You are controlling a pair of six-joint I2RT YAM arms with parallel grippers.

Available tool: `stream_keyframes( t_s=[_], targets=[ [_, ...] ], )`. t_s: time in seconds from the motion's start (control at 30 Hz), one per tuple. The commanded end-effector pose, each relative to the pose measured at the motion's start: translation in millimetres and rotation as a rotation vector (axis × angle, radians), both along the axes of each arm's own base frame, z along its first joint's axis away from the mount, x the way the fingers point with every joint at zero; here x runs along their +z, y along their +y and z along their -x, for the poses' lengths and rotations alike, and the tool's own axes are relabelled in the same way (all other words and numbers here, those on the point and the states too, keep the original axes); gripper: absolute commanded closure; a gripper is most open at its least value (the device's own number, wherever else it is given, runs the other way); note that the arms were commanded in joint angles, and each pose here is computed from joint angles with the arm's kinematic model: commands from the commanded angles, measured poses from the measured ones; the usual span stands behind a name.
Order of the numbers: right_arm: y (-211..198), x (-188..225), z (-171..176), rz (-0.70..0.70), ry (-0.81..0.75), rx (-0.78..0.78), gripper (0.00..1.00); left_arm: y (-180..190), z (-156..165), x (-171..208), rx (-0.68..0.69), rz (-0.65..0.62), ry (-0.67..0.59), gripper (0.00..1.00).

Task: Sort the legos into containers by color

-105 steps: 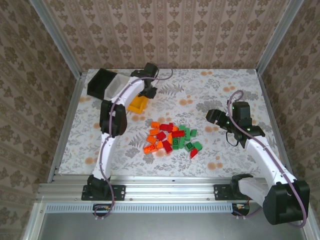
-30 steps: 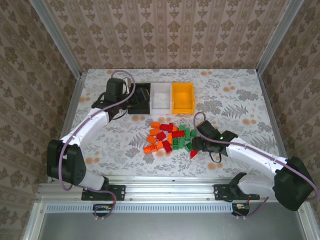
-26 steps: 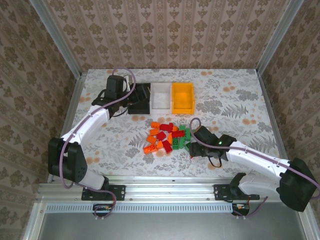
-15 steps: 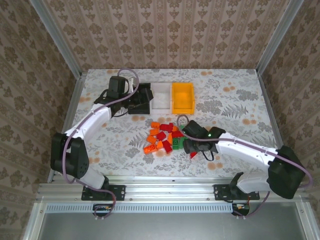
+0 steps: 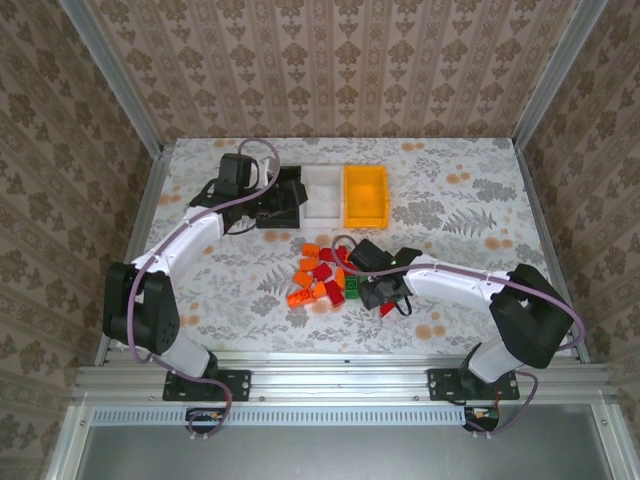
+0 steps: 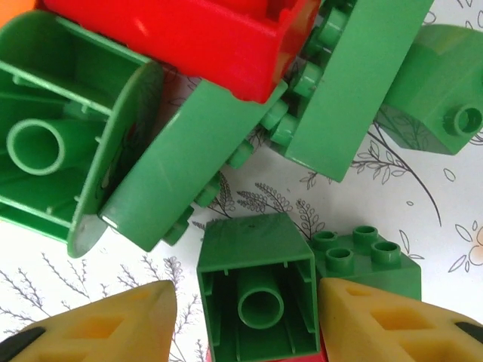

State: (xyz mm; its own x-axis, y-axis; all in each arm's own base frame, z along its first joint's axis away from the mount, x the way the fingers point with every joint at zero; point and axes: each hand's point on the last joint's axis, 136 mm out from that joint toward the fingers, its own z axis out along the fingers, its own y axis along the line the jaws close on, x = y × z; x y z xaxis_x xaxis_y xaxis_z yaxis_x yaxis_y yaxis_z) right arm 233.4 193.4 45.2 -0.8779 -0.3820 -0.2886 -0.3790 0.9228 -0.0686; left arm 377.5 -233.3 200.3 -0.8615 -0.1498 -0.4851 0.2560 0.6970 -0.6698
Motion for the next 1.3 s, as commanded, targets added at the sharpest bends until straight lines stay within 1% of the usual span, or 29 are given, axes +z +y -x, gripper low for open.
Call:
stream_keyframes(
  t_s=[0.0, 0.13, 0.3, 0.43, 0.77, 0.9, 1.03, 1.1, 1.2, 1.27],
  targets=[
    [8, 3, -9, -0.003, -0.027, 0.019, 0.51, 1, -3, 20, -0.018, 0.016, -0.05, 0.13],
    [9, 3, -11, -0.001, -0.034, 0.021, 0.58, 3, -4, 20, -0.014, 0.017, -0.05, 0.13],
    [6, -1, -9, 0.032, -0.024, 0.027, 0.58, 3, -5, 21, -0.015, 0.022, -0.05, 0.13],
    [6, -1, -5, 0.04, -0.027, 0.032, 0.55, 4, -4, 23, -0.017, 0.025, -0.052, 0.13],
    [3, 4, -6, 0.07, -0.059, 0.03, 0.69, 3, -3, 27, -0.022, 0.029, -0.061, 0.13],
    [4, 25, -8, 0.034, -0.107, 0.015, 0.71, 4, -3, 27, -0.022, 0.028, -0.061, 0.13],
    [3, 60, -15, -0.006, -0.185, -0.002, 0.71, 3, -3, 28, -0.022, 0.031, -0.061, 0.13],
    [3, 77, -24, -0.006, -0.228, -0.008, 0.72, 3, -4, 28, -0.021, 0.034, -0.057, 0.13],
    [-2, 109, -55, -0.03, -0.312, -0.05, 0.72, 1, -3, 24, -0.024, 0.047, -0.04, 0.13],
    [-2, 129, -89, -0.063, -0.379, -0.093, 0.72, -1, -4, 23, -0.03, 0.063, -0.026, 0.12]
  ],
)
